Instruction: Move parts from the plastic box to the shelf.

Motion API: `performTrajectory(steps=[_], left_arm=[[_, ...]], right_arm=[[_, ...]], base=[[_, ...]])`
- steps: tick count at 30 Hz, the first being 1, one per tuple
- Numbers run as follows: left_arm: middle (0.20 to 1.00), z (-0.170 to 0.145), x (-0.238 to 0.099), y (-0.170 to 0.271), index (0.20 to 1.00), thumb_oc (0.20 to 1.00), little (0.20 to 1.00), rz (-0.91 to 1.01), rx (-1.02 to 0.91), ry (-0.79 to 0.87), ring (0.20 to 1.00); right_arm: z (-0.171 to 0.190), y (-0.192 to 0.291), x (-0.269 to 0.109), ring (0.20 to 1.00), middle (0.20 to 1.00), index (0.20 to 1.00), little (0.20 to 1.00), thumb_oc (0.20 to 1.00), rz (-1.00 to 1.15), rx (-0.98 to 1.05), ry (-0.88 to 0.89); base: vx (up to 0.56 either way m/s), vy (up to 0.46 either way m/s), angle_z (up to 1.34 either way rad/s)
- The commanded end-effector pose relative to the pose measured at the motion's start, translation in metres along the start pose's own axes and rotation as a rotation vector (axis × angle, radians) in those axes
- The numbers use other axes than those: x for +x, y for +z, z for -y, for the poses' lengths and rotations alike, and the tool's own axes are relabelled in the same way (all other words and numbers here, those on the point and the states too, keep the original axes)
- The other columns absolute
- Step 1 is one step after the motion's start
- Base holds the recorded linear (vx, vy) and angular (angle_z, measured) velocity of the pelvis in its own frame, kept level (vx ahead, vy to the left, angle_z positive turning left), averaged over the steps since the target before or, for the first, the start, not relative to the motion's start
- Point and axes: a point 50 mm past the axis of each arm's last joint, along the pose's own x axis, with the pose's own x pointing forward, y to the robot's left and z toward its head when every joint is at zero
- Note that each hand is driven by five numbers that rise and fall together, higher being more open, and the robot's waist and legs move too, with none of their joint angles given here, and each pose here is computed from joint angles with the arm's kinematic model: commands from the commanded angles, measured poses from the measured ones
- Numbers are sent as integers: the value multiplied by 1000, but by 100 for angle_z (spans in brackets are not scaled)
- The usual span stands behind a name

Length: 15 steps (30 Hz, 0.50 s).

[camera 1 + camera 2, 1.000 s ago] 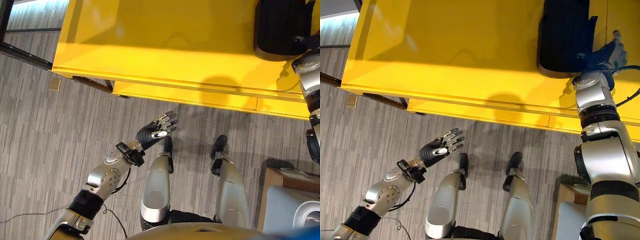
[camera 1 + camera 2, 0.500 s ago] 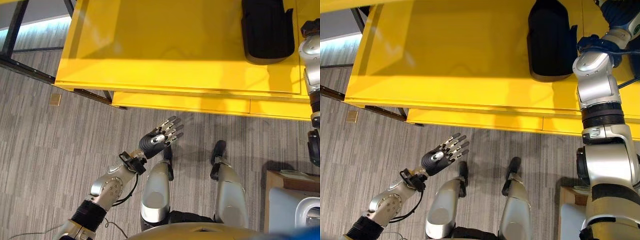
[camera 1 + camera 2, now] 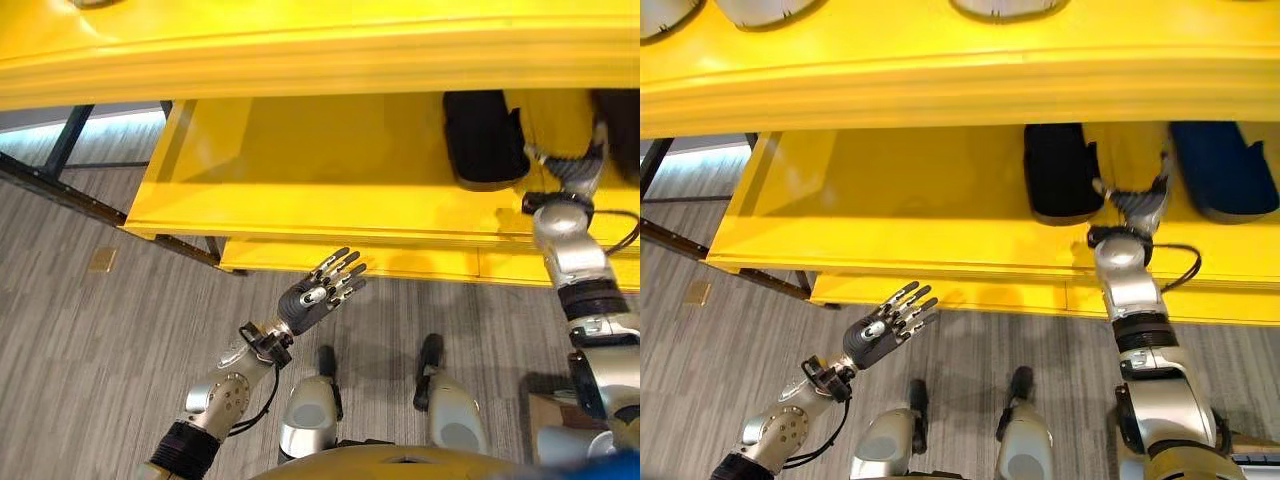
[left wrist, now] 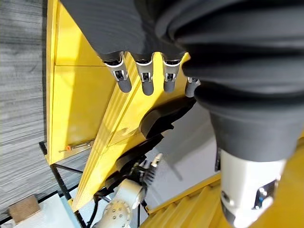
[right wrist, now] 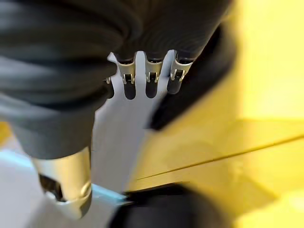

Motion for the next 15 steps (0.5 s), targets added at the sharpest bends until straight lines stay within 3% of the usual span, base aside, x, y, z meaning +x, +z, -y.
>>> performTrajectory(steps=[1,10,12,15], left_arm=[[1000,12,4,-2,1000,1000,1000,22,6,-61,1000],[1000,7,-2,-7,1000,1000,1000,47,6,-48,1000],[1000,4,-9,-13,1000,1000,1000,71,-5,-23,1000],[1000,2,-24,-23,1000,1000,1000,32,75,-12,1000]], right_arm=[[15,43,17,1000,1000,1000,1000,1000,124,112,-16],[-6,-4,-13,1000,1000,1000,1000,1000,-16,214,152],[-18,-23,-39,1000,1000,1000,1000,1000,-22,243,330],[-25,-59,-108,1000,1000,1000,1000,1000,-89,346,640]], base=[[11,-7,-4],[-19,42,-3],[51,247,-11],[-19,300,-12]])
